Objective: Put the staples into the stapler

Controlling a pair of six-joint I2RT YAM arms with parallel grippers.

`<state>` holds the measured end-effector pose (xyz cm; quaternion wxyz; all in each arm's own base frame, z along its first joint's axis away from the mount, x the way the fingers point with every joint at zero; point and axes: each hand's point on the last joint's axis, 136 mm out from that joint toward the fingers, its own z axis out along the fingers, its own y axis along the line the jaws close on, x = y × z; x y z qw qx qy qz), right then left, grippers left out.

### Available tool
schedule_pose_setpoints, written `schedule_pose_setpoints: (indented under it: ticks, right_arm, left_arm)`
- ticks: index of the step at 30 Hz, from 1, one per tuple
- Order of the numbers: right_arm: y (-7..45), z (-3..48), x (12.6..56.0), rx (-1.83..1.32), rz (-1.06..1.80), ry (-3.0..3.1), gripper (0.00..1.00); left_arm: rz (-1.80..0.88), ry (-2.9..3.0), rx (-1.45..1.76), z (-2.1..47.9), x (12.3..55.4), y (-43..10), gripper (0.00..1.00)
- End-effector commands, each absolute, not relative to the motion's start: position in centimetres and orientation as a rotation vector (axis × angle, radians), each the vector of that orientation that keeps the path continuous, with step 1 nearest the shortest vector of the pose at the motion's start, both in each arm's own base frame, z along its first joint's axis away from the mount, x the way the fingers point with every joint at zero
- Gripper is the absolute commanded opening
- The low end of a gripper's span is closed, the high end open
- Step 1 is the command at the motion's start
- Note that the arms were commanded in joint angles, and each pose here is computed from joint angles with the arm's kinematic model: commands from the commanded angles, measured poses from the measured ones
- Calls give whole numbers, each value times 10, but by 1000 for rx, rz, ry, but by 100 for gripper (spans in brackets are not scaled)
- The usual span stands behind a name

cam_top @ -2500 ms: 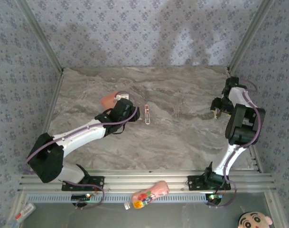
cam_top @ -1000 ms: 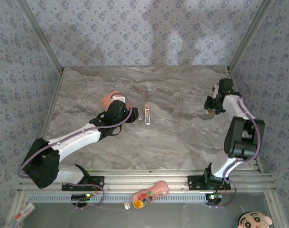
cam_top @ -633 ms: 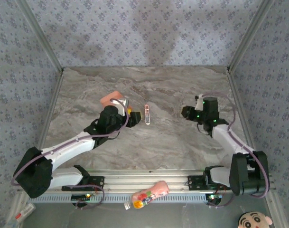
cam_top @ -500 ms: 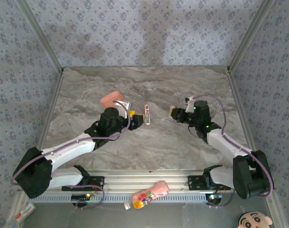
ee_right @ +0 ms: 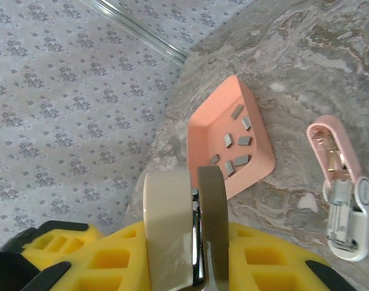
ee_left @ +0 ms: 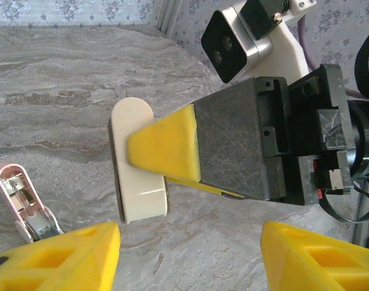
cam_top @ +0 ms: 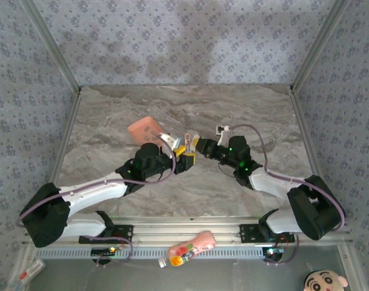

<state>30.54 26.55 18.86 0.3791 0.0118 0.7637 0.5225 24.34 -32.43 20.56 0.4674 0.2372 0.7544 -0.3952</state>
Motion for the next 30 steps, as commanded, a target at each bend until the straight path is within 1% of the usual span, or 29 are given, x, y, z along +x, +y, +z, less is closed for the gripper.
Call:
schedule_pose_setpoints:
  ticks: [1, 6, 8, 10, 23, 30]
  right_arm:
    - [271, 210, 308, 58, 1400, 1854, 18]
    - [277, 213, 303, 52, 1432, 1849, 18]
    - [277, 215, 302, 58, 1444, 1839, 18]
    - [279, 216, 301, 59, 1457, 1836, 18]
    - [289, 217, 289, 41, 1508, 1850, 18]
    - [295, 218, 280, 22, 1533, 1857, 18]
  left_arm:
    - [-936, 1824, 564, 206, 248, -323, 63]
    - [-910, 1841, 551, 199, 251, -321, 62]
    - [-902, 1853, 550, 195, 252, -322, 56]
    - [-900, 1860, 539, 193, 253, -321, 53]
    - [-843, 1824, 524, 199, 261, -318, 52]
    - [-822, 1814, 544, 199, 263, -318, 43]
